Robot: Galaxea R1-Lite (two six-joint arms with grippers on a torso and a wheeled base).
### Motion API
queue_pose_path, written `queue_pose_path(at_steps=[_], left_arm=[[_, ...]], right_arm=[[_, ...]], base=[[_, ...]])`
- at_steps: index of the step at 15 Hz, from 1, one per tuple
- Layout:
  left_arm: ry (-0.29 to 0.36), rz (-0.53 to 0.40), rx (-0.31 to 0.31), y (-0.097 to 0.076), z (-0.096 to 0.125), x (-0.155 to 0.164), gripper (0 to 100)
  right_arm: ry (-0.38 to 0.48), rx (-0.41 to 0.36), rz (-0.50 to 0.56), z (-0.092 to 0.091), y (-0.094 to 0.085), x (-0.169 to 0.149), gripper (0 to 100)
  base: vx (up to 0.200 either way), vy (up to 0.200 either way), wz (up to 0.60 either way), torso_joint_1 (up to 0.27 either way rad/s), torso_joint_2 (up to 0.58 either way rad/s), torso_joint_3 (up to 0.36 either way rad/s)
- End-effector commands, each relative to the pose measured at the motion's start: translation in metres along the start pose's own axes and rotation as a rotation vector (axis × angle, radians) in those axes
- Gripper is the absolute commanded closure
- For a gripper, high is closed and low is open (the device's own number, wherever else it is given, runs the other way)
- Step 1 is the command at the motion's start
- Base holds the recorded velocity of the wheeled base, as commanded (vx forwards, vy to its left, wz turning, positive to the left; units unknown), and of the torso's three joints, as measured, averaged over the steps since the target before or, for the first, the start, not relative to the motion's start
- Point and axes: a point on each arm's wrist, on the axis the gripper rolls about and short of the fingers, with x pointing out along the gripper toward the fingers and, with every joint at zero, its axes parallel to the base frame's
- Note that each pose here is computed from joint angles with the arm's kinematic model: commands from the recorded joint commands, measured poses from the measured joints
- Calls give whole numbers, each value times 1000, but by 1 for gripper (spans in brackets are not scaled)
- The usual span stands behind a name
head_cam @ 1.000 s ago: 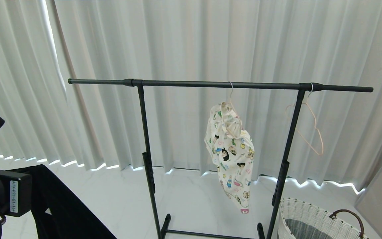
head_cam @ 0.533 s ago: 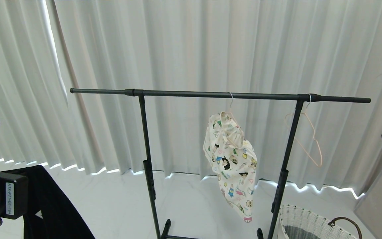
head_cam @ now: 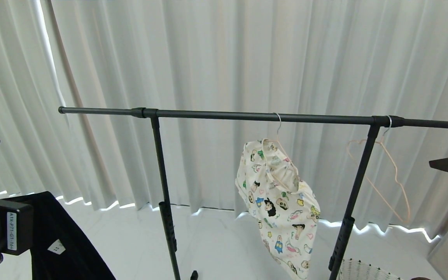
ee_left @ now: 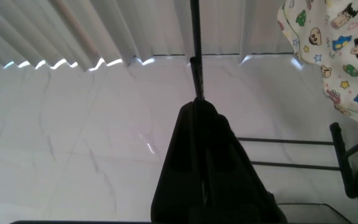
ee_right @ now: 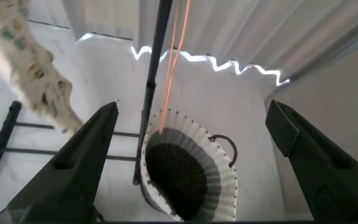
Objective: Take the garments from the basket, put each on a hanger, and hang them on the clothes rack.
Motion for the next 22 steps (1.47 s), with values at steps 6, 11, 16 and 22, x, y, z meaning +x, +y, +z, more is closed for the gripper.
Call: queue_pose_path(at_steps=[6,11,16,22], left_arm=[[-30,0,-11,0,3,1,100],[-33,0,-14,-1,4,2,100],[-30,0,-11,-1,3,3,100],[-31,0,-12,-1,3,3,100]], right_arm=[[179,46,-25,-37,8,115,0],[220,124,-54,-49,-1,158,0],[213,147,-49,-53,2,180,0],[207,152,-52,-52,1,181,100]], base=[[67,0,0,1,2,-1],[0,0,0,0,0,0],[0,0,0,0,0,0],[0,0,0,0,0,0]])
